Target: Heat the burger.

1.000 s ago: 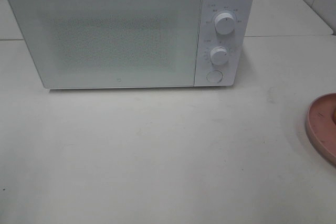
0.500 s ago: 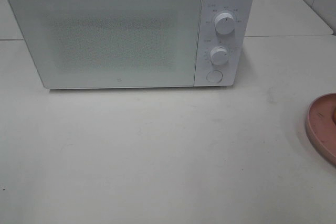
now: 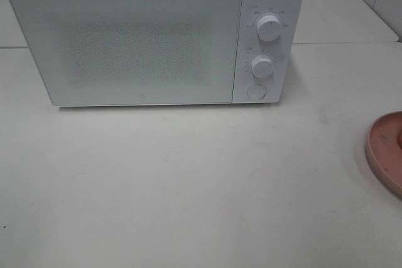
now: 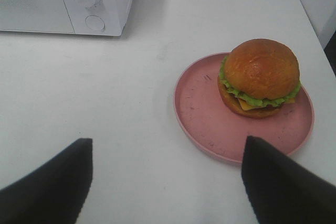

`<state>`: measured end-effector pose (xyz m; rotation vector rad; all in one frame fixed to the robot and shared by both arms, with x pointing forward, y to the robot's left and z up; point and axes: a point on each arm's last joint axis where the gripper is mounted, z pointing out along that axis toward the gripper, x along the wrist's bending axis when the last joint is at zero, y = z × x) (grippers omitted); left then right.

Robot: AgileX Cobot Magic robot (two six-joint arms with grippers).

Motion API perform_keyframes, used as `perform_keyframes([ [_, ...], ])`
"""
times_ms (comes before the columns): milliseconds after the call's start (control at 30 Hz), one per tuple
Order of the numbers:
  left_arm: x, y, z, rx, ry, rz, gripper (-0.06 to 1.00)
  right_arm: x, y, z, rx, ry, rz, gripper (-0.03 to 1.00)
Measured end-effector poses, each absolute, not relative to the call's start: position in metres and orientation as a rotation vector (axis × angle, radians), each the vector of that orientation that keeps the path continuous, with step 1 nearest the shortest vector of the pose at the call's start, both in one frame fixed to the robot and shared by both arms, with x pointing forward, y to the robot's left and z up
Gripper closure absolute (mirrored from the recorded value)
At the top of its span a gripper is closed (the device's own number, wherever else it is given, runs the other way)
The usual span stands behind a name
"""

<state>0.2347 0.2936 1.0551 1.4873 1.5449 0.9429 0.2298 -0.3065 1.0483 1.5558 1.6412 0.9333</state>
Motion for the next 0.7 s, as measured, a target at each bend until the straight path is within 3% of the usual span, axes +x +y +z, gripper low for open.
perform_keyframes([
  [700, 0.2347, 0.2936, 1.0551, 1.487, 1.545, 0.943, -0.04, 0.2298, -0.3065, 1.0483, 1.556, 1.641, 0.933, 0.21],
])
